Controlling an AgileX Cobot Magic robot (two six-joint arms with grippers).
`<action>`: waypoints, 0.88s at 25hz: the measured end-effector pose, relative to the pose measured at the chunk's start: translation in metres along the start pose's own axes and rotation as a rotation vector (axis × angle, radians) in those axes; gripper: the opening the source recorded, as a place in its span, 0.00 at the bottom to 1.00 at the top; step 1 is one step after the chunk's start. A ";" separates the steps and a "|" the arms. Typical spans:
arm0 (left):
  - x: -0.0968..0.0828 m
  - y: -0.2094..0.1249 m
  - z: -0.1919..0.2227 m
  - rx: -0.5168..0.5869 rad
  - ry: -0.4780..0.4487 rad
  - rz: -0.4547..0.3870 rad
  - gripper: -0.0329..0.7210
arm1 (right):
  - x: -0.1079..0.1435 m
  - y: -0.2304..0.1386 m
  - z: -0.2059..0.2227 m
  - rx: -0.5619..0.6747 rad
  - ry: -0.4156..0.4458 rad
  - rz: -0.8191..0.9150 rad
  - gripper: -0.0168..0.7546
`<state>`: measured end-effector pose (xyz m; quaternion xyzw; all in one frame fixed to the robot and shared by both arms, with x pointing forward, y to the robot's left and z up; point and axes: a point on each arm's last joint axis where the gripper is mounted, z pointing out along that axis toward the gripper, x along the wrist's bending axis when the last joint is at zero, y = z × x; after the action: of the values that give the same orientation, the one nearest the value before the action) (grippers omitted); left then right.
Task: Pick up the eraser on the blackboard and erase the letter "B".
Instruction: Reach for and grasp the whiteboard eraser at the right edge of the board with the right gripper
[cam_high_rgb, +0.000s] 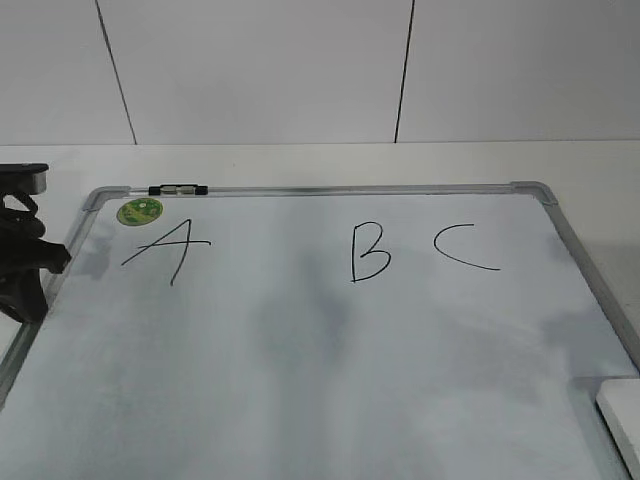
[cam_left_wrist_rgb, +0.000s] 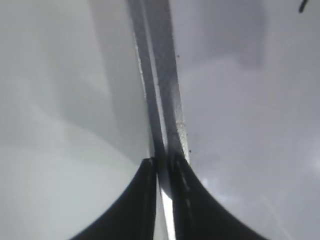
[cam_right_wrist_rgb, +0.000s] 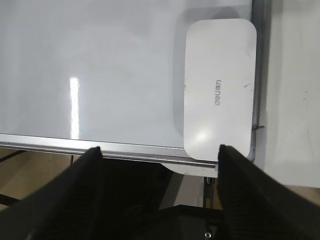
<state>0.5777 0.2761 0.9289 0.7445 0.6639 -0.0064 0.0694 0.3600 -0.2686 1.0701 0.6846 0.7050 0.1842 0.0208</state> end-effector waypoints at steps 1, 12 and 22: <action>0.000 0.000 0.000 -0.001 -0.005 -0.010 0.10 | 0.000 0.000 0.000 0.000 0.000 0.000 0.76; -0.001 0.000 0.000 -0.001 -0.009 -0.032 0.08 | 0.000 0.000 0.000 0.000 0.002 0.001 0.76; -0.001 0.000 0.000 -0.002 -0.011 -0.033 0.08 | -0.009 0.005 0.006 0.031 -0.089 0.017 0.89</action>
<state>0.5777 0.2751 0.9290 0.7334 0.6757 -0.0109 0.0735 0.3666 -0.2756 1.0642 0.6982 0.7004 0.1428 0.0401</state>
